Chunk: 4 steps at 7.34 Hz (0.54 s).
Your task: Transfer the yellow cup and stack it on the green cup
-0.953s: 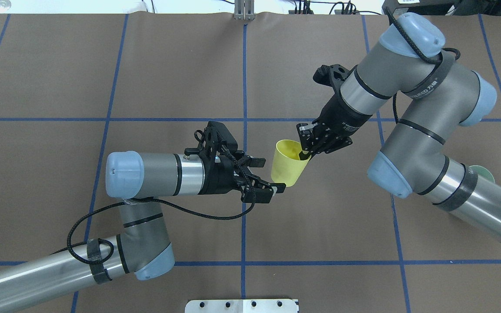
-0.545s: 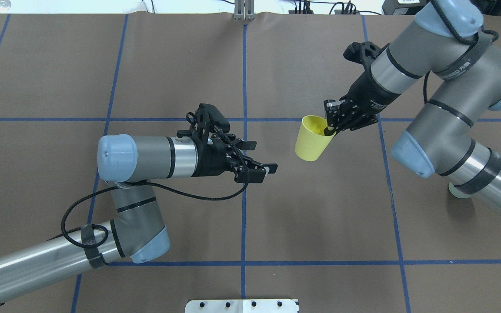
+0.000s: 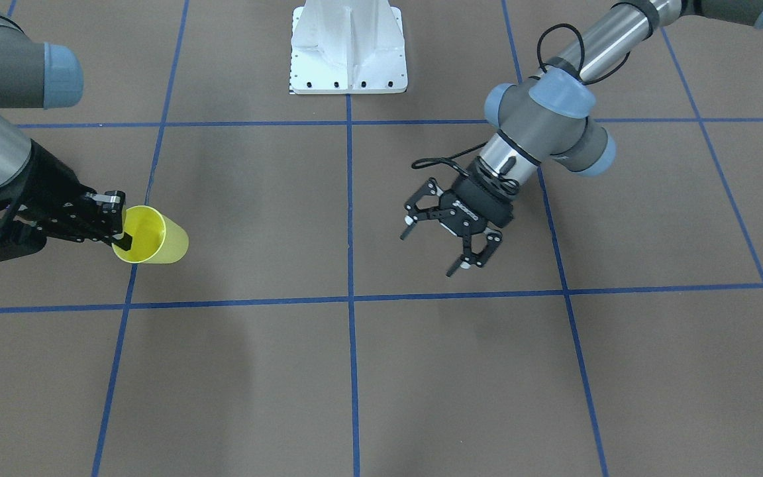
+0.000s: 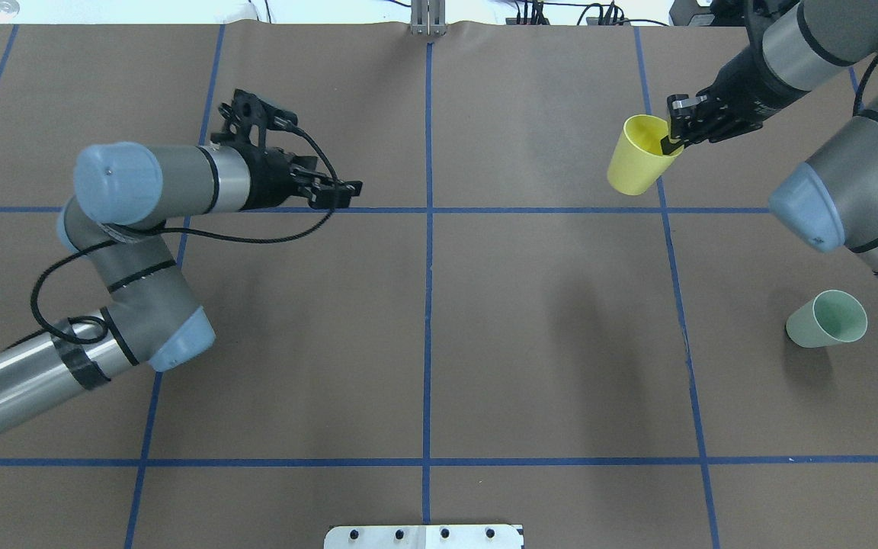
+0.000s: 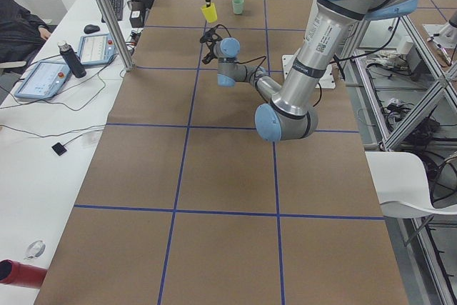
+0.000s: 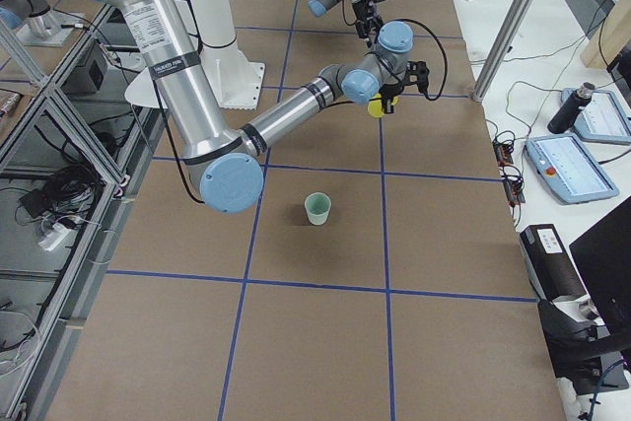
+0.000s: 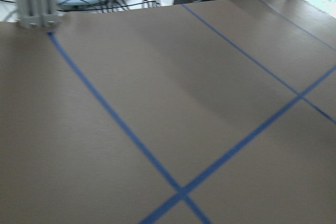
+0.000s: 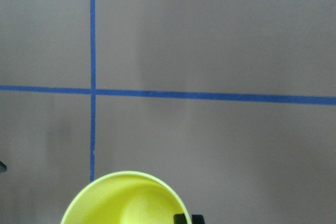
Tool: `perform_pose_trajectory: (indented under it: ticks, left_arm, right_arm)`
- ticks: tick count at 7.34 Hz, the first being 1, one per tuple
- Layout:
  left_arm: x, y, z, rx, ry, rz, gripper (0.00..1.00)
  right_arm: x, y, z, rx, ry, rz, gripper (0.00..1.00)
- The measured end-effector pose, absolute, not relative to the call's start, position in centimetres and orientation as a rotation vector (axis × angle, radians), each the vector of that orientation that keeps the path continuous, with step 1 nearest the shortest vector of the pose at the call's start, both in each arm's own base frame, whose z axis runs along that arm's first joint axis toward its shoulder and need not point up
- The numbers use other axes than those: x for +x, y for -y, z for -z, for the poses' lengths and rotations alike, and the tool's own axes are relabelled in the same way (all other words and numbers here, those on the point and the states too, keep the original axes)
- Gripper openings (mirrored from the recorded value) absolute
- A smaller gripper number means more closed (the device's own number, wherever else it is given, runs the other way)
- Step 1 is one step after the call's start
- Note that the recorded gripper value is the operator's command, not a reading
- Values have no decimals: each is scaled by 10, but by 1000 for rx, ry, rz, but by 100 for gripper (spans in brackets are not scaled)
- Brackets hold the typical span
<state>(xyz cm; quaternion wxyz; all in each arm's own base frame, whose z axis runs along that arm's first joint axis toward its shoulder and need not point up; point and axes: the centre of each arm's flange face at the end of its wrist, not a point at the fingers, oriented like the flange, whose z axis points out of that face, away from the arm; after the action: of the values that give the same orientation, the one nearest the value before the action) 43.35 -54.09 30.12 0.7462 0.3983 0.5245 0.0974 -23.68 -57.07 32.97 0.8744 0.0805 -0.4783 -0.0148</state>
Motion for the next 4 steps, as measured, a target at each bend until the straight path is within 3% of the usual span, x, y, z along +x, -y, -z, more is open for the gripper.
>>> perform_pose_trajectory:
  ticks: [2, 4]
  left_arm:
    - [358, 597, -326, 799, -948, -223, 100]
    - [300, 617, -323, 709, -814, -230, 100]
  right_arm:
    - [-185, 579, -387, 240, 900, 83, 0]
    - [-141, 577, -433, 253, 846, 106, 0]
